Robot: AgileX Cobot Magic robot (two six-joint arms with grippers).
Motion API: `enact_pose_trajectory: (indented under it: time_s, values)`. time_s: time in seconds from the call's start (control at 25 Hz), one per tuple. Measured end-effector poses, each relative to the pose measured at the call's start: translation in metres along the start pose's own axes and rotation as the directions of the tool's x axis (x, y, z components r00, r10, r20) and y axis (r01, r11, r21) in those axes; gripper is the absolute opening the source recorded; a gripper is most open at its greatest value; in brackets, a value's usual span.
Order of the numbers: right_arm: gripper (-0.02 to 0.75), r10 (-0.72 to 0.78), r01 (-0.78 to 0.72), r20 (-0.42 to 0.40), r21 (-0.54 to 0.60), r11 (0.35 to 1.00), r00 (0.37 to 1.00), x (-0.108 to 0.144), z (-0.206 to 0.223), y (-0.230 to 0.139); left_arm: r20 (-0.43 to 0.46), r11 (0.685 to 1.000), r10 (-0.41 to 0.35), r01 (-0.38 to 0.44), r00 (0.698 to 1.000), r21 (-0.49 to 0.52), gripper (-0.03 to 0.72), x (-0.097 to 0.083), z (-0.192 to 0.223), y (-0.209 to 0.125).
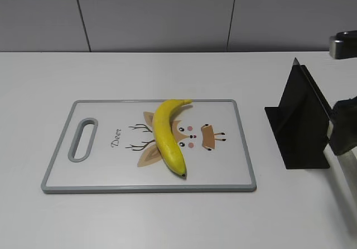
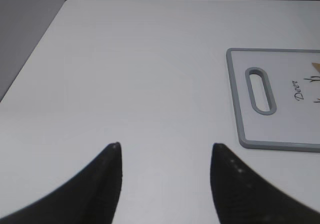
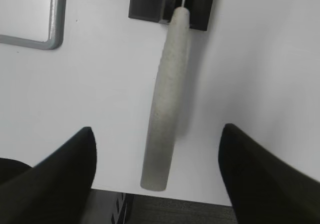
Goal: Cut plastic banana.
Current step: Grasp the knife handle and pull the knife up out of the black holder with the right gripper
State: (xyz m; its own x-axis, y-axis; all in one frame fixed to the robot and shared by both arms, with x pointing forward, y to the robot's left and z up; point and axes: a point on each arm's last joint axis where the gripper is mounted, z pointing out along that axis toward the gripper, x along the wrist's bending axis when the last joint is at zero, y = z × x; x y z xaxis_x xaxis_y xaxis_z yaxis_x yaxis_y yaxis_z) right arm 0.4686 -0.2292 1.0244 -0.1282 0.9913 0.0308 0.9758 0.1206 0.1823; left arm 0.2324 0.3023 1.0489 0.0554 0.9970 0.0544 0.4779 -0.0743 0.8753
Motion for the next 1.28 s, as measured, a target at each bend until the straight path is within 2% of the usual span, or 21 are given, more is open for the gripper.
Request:
enact_pose_trajectory:
  time_s: [0.2,0.52,0.8,0.96,1.28]
  values:
    - [0.587,0.042,-0.043,0.021,0.027,0.999,0.999,0.002,0.019,0.007,0.000,1.000,0.000,0.000,1.000,0.000,0.552,0.000,0.000,0.000]
    - [0.563,0.090,-0.092,0.047,0.025,0.995,0.995,-0.003,0.049,-0.010,-0.001,1.000,0.000,0.000,1.000,0.000,0.552,0.000,0.000,0.000]
    - [0.563,0.099,-0.098,0.062,-0.018,0.995,0.993,-0.005,0.053,-0.008,-0.002,1.000,0.001,-0.001,1.000,0.000,0.552,0.000,0.000,0.000]
    - [0.561,0.079,-0.081,0.097,0.012,0.997,0.992,-0.008,0.063,-0.006,-0.002,1.000,0.001,-0.001,1.000,0.000,0.552,0.000,0.000,0.000]
    - [0.544,0.095,-0.096,0.076,0.009,0.995,0.993,-0.005,0.069,-0.004,-0.002,1.000,0.001,-0.001,1.000,0.000,0.552,0.000,0.000,0.000]
